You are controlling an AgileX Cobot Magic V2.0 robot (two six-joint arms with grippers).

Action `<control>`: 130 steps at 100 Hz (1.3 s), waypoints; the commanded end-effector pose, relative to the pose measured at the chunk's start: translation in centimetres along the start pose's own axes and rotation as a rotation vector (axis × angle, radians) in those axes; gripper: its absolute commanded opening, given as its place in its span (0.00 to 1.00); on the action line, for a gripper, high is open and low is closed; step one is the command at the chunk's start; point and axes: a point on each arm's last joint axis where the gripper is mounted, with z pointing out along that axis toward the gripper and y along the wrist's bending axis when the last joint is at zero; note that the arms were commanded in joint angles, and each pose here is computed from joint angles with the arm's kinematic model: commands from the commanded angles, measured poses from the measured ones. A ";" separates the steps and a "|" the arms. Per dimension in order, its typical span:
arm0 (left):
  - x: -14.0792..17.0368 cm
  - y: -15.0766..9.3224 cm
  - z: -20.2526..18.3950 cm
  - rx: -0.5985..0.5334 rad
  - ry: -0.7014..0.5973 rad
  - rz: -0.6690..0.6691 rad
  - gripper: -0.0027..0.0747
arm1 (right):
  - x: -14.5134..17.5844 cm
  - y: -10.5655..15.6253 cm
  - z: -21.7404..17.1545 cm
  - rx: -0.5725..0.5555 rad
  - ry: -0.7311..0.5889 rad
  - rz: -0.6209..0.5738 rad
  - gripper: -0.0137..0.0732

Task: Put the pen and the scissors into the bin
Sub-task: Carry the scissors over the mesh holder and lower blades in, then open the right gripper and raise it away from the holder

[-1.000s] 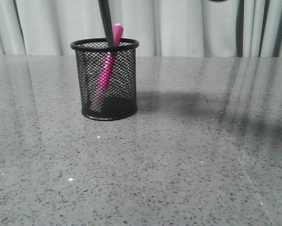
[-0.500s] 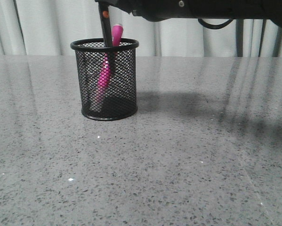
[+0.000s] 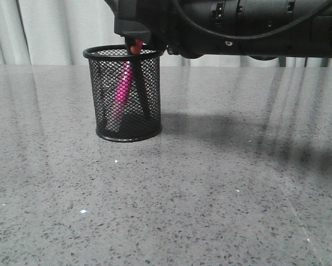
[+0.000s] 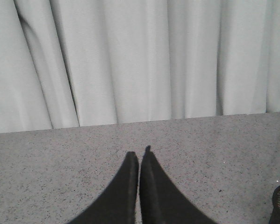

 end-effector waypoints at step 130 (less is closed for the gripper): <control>-1.6 0.2 -0.4 -0.025 -0.094 -0.011 0.01 | -1.9 0.1 -0.2 -0.003 -0.048 -0.076 0.37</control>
